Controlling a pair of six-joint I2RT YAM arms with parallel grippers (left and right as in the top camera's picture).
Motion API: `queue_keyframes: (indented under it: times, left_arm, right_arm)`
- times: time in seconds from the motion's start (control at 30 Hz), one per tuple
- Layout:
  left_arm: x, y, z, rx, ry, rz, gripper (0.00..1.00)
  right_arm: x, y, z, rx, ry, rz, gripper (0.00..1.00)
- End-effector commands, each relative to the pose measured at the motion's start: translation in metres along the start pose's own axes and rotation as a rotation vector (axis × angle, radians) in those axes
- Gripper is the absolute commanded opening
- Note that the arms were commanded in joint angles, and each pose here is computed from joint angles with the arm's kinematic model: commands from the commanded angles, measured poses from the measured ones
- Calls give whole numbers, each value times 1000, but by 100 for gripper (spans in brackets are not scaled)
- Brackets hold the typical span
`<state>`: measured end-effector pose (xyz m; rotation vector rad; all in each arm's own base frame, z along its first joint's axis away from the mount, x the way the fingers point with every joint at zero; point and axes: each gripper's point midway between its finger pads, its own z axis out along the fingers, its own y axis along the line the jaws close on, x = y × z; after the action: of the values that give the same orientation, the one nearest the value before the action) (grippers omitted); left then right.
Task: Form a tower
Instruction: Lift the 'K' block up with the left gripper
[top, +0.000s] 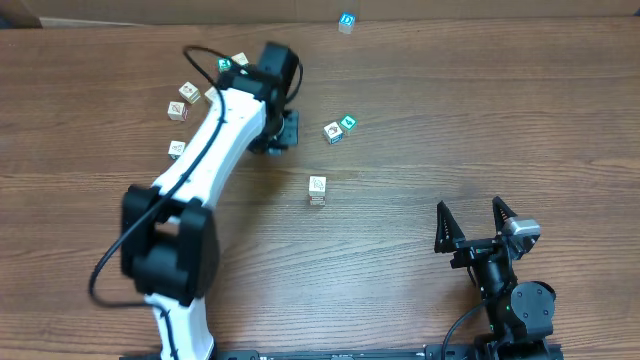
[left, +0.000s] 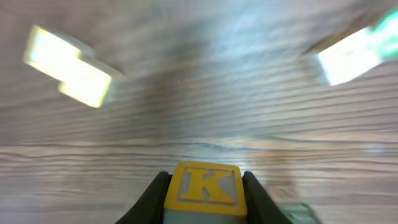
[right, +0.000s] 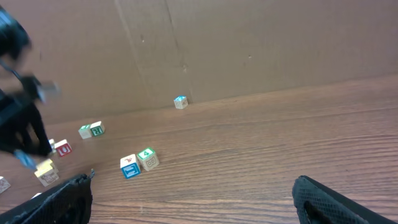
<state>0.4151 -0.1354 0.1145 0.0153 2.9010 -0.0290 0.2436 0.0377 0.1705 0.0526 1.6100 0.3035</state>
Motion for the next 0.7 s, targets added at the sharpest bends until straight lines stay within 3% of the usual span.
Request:
queue_keyframes:
  times: [0.0, 0.17, 0.37, 0.67]
  left_arm:
    - [-19, -2, -63, 60, -143, -67, 12]
    - [-13, -10, -96, 144, -176, -102, 27]
    - [-4, -22, -98, 217, -131, -97, 27]
    - [4, -21, -94, 205, -92, -104, 27]
  right_arm:
    - [1, -1, 0, 0, -8, 5, 100]
    - [1, -1, 0, 0, -8, 5, 100]
    - [1, -1, 0, 0, -8, 5, 100]
    - [1, -1, 0, 0, -8, 5, 100]
